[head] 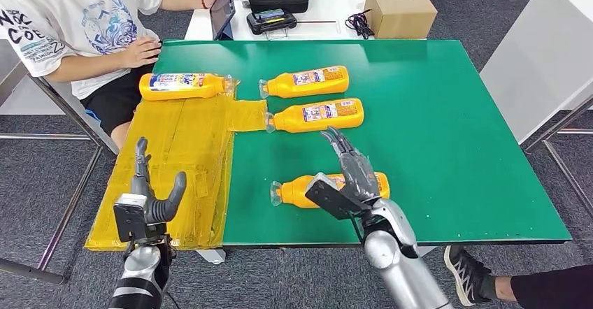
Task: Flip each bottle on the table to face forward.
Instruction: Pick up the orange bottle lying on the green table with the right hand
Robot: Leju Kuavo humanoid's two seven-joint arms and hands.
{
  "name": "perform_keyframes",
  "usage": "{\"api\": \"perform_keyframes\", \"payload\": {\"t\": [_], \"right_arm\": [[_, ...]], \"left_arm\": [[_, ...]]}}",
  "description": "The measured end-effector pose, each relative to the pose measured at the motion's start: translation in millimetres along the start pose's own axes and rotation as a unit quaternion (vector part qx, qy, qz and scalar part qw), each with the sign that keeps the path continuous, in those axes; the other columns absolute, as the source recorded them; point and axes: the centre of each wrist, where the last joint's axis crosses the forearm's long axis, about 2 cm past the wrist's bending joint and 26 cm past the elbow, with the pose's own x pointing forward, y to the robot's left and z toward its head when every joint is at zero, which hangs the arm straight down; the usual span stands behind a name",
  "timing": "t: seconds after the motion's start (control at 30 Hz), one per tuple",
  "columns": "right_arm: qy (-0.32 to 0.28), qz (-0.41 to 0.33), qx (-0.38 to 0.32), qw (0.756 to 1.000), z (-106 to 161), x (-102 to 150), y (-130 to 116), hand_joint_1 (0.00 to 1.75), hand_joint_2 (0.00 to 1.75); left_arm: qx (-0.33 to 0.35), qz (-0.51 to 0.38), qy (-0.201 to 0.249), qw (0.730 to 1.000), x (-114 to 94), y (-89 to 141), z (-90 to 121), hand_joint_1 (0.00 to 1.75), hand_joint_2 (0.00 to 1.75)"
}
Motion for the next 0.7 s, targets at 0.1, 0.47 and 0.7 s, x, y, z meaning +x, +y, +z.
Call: {"api": "perform_keyframes", "payload": {"t": [0.1, 0.47, 0.7], "right_arm": [[0.005, 0.022, 0.001, 1.000, -6, -10, -11, 0.00, 1.75], [0.042, 0.019, 0.048, 0.998, -7, -29, -26, 0.00, 1.75], [0.070, -0.048, 0.177, 0.981, -12, -61, -52, 0.00, 1.75]], "left_arm": [[-0.008, -0.004, 0.002, 1.000, 1, -5, 6, 0.00, 1.75], [-0.022, -0.006, 0.002, 1.000, 1, -12, 10, 0.00, 1.75], [-0.017, -0.003, 0.011, 1.000, -1, -13, 8, 0.00, 1.75]]}}
